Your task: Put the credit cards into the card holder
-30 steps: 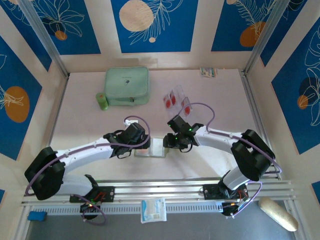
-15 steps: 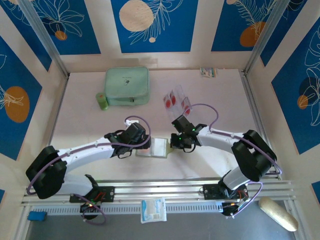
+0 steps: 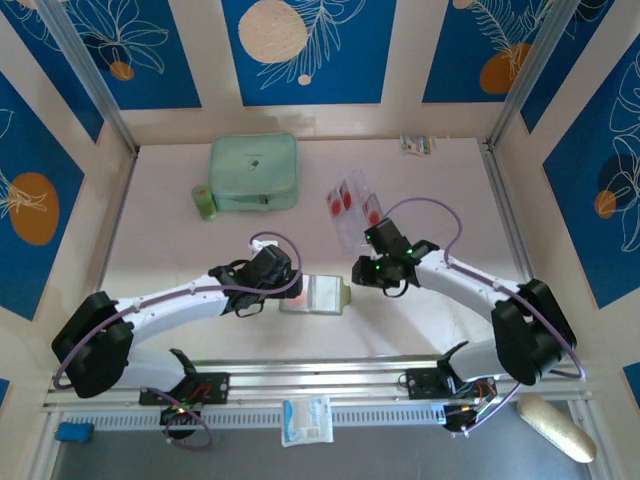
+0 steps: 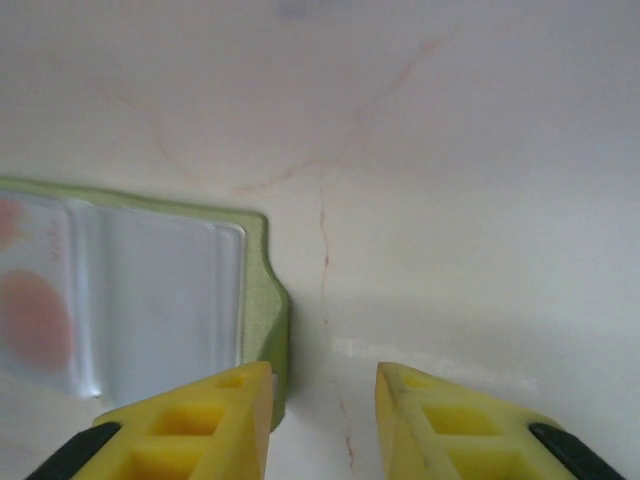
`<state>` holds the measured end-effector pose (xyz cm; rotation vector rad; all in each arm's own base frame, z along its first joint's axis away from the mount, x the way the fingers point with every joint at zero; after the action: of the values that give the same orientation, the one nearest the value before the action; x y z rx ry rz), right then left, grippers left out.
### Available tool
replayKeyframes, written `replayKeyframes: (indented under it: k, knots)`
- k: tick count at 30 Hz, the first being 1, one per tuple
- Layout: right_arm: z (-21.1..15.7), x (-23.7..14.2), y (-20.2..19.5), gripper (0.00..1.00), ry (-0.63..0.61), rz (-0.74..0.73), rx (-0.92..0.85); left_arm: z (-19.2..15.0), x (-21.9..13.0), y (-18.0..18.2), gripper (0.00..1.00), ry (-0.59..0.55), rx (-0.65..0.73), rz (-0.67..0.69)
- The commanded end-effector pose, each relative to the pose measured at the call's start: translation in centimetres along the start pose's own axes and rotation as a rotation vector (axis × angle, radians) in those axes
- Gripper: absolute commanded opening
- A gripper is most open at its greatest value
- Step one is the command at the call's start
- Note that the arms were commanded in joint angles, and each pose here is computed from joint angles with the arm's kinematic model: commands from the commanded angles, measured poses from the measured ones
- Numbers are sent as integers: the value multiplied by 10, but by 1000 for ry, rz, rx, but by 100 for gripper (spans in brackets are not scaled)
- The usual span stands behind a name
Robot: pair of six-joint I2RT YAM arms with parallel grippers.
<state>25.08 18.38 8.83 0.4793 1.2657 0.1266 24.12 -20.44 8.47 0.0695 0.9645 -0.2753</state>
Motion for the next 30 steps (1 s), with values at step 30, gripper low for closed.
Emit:
replayKeyframes:
  k: [30]
  knots:
    - [155, -21, 76, 42, -94, -52, -184, 0, 7, 9, 100, -11, -39, -13]
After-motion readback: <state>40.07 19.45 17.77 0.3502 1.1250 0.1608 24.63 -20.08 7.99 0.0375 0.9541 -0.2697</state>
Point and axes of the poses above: each hand's point on the last joint's axis, 136 mm out from that joint toward the fingers, its own x axis out along the fingers, its own y axis along the line the jaws close on, z = x × y, the point moved 1 cm from there along -x, back along the fingers, and after that the axes turned 12 degrees about x, right-handed, at the moved point
